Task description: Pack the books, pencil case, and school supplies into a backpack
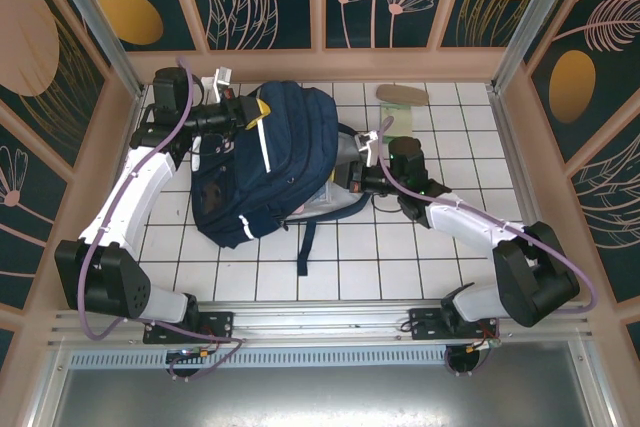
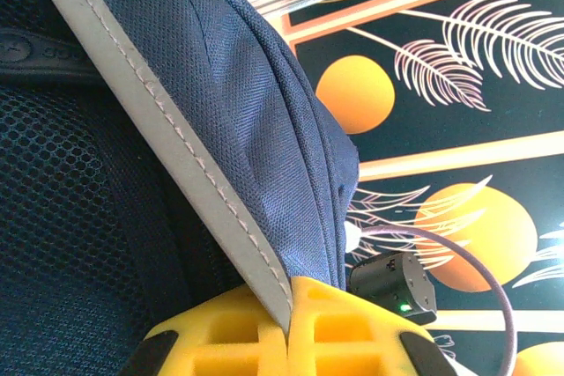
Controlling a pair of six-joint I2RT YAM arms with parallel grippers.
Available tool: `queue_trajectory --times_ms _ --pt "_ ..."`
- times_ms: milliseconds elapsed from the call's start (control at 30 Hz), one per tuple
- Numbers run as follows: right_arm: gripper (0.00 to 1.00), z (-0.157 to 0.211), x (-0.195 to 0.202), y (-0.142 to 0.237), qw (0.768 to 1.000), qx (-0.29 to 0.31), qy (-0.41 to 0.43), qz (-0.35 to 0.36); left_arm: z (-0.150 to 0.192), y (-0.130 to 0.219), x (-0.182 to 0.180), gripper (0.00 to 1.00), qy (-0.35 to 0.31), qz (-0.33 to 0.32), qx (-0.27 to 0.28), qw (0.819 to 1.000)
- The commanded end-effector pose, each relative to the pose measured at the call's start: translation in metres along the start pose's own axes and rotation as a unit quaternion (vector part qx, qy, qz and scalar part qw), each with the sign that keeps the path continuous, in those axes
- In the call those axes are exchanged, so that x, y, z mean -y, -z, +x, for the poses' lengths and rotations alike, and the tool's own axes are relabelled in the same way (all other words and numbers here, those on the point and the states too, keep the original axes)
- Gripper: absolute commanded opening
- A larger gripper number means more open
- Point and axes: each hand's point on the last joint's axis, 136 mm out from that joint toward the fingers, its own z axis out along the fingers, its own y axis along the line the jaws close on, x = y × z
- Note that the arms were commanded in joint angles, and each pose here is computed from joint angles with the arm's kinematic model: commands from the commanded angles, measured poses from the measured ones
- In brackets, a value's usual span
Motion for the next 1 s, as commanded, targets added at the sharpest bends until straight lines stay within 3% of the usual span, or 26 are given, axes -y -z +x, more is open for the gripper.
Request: queue_trajectory --times_ms 0,167,367,567,733,767,833,867,967 --pt "0.0 -0.01 -0.045 0.005 0.994 -0.005 0.062 -0.086 -0.011 0.024 0.086 0.0 -0.141 0.101 0.024 0.985" --pt "0.0 0.003 -0.047 0.004 0.988 -0.033 0.045 -0.146 -0.007 0.031 0.099 0.0 -0.151 0.118 0.024 0.981" --pt "0.0 -0.01 -0.047 -0.022 0.981 -0.031 0.012 -0.189 -0.001 0.034 0.104 0.0 -0.15 0.135 0.019 0.979" --pt "0.0 -0.009 -0.031 -0.093 0.982 -0.048 -0.03 -0.182 0.001 0.036 0.105 0.0 -0.151 0.137 0.02 0.979" --pt "0.0 0.007 -0.001 -0.164 0.992 -0.063 -0.059 -0.095 0.001 0.036 0.104 0.0 -0.153 0.135 0.02 0.979" --pt "0.04 0.012 0.004 -0.172 0.993 -0.066 -0.056 -0.074 0.0 0.035 0.104 0.0 -0.155 0.133 0.02 0.979" --pt "0.37 0.013 0.015 -0.176 0.997 -0.052 -0.05 -0.03 -0.001 0.034 0.101 0.0 -0.157 0.125 0.021 0.979" --pt "0.49 0.012 0.017 -0.172 0.998 -0.041 -0.046 -0.021 -0.002 0.033 0.099 0.0 -0.156 0.122 0.022 0.98" --pt "0.75 0.003 0.018 -0.15 0.999 -0.024 -0.032 -0.005 -0.004 0.031 0.095 0.0 -0.154 0.116 0.024 0.981"
